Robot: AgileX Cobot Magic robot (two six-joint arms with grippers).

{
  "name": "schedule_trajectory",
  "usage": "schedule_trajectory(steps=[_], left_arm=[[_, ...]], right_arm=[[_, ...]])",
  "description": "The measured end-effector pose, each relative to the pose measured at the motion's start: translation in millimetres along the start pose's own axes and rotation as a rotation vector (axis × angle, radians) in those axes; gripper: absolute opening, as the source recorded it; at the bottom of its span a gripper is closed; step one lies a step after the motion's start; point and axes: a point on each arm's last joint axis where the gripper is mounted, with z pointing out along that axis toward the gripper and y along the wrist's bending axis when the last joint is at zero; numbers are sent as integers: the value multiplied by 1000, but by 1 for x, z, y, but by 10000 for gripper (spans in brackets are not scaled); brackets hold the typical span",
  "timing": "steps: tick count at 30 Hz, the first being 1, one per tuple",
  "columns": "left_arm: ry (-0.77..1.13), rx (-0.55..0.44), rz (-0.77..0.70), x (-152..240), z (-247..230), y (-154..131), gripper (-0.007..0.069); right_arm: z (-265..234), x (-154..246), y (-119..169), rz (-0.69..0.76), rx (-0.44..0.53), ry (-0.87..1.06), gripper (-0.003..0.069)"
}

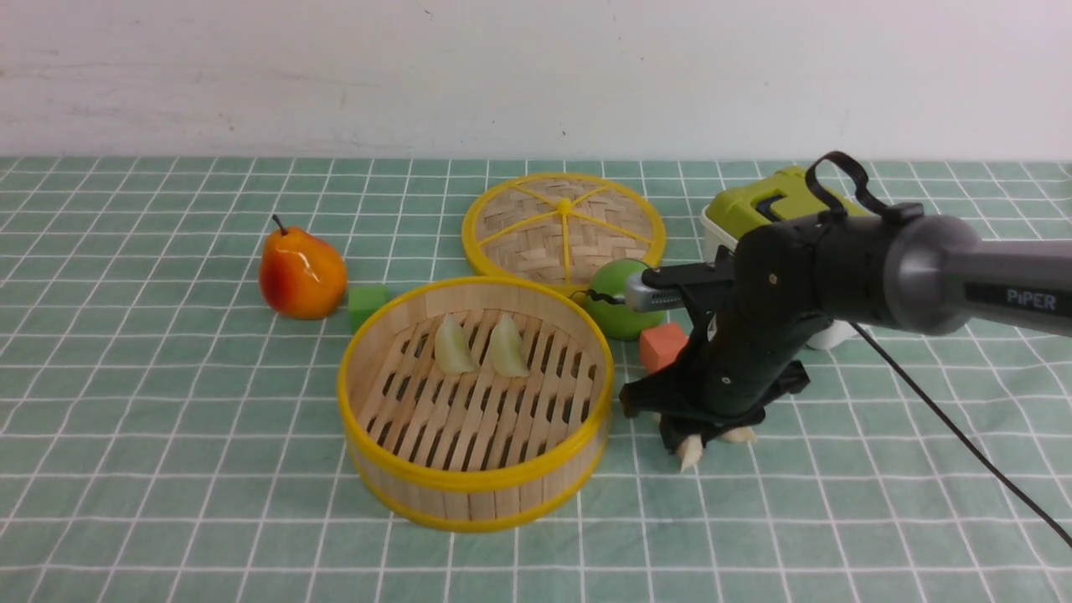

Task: Put the dumplings into the steamer on the table with the blue tablecloth.
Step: 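Reach for and grasp a dumpling lying on the table beside the steamer, then place the dumpling in the bamboo steamer basket with the right gripper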

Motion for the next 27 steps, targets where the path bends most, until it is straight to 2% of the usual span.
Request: schedule_trajectory(steps=[2, 7, 10, 15, 16, 18, 19, 20, 22, 24, 27], left_arm=[[-1, 0, 0, 0, 0, 0, -14], [-3, 1, -1, 0, 0, 0, -14], [-3, 1, 0, 0, 0, 0, -14], [-10, 5, -15, -1, 0, 0, -14], [-10, 5, -23, -1, 0, 0, -14], [-10, 5, -25, -1, 0, 0, -14], [-10, 5, -27, -1, 0, 0, -14], [-10, 5, -27, -1, 0, 0, -14], [-11, 5, -27, -1, 0, 0, -14], [-11, 5, -28, -1, 0, 0, -14], [-11, 5, -28, -1, 0, 0, -13]], right_arm=[[0, 0, 0, -5, 1, 7, 200], [-14, 5, 0, -40, 5, 53, 195], [-50, -1, 6, -58, -16, -2, 195], [-104, -22, 39, -90, -110, -136, 195], [-113, -25, 62, -119, -159, -166, 195], [-111, -26, 80, -144, -193, -175, 195], [-104, -24, 104, -180, -230, -181, 195], [-104, -24, 110, -184, -236, -186, 195], [-78, -19, 136, -227, -262, -187, 195], [-55, -15, 149, -228, -269, -183, 195], [-24, -13, 151, -201, -258, -165, 195]])
